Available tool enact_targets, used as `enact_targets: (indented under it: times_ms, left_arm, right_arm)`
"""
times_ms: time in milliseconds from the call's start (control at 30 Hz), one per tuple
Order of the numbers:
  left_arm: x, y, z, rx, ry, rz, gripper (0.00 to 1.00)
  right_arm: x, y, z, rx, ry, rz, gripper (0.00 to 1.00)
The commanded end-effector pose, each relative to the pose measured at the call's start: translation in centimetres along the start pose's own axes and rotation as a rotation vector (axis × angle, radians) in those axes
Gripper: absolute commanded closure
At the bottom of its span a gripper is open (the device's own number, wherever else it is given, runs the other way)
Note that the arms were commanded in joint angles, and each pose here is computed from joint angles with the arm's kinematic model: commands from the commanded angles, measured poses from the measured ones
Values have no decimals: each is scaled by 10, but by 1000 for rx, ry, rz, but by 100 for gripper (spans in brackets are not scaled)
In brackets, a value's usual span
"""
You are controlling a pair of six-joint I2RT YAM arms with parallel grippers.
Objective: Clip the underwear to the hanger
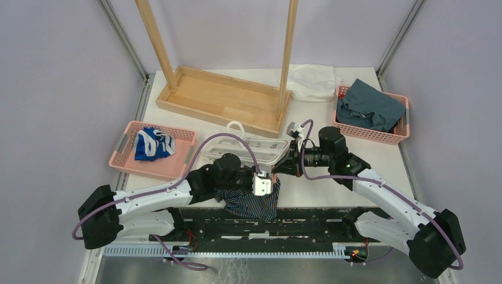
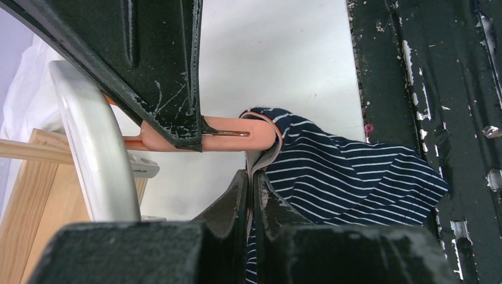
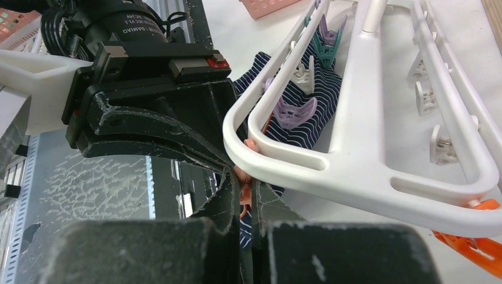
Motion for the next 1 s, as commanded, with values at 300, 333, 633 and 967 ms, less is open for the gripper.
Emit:
enact_targets:
  times_ms: [300, 333, 633, 967]
  left_arm:
    - [-5, 26, -26, 50, -6, -28, 97]
    - [-6, 26, -26, 54, 2, -22, 97]
    - [-10, 29, -29, 78, 14, -15, 97]
    - [-14, 37, -36, 204, 29, -32, 97]
  right_arm:
    - [-2, 3, -19, -6, -79, 51, 99]
    - [-3, 3, -19, -8, -80, 57, 99]
    - [-4, -2, -19, -25, -88, 114, 99]
    - [-3, -4, -15, 20, -86, 119, 99]
Point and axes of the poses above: each gripper's point midway between its finger pads, its own x axis back along the fingers, its own y axis along the line the jaws close on, z = x × y, the point moved 6 cm from there along x, back along the fingers, and after that the axes turned 6 degrees about -x, right-handed, at the moved point
